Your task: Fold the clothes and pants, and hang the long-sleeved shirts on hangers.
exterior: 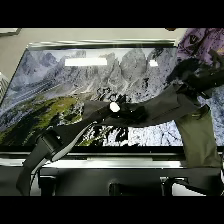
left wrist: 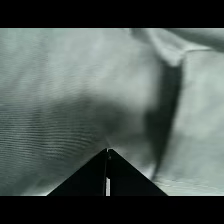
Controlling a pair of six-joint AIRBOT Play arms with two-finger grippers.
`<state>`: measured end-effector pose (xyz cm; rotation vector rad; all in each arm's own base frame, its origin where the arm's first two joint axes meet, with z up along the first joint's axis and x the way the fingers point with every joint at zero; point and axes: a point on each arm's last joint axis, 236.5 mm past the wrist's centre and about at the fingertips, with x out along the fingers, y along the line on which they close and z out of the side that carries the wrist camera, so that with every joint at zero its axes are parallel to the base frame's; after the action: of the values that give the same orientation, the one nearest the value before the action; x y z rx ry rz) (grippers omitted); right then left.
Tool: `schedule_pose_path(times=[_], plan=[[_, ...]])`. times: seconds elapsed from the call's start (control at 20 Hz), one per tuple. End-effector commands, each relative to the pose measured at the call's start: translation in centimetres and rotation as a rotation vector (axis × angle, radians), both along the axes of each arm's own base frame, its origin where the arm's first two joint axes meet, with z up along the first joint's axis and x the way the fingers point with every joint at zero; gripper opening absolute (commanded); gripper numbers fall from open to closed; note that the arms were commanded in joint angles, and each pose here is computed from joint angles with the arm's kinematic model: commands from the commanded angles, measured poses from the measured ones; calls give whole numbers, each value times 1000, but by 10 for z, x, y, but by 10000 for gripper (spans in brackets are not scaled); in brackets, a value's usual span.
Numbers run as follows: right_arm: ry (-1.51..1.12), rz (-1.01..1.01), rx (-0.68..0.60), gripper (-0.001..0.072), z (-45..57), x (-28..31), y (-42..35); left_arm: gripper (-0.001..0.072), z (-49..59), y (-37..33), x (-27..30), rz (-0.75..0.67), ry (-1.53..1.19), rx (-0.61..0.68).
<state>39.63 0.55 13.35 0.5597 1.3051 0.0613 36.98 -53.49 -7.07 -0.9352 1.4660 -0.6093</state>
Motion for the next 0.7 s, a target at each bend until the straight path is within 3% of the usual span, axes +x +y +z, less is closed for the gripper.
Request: schedule_pose_path(times=[0.0, 0.2, 0.35, 0.45, 0.65], plan=[[4, 9, 3, 30, 3, -1, 11, 14, 19, 34, 11, -83, -64, 74], [13, 49, 35, 30, 6, 1, 77, 15, 57, 173, 57, -136, -183, 378], [-26, 77, 77, 29, 12, 2, 150, 17, 108, 306, 87, -71, -271, 620], [-67, 74, 117, 29, 19, 3, 196, 17, 145, 375, 95, -10, -320, 701], [-92, 58, 205, 29, 20, 0, 267, 18, 191, 462, 88, 116, -328, 738]])
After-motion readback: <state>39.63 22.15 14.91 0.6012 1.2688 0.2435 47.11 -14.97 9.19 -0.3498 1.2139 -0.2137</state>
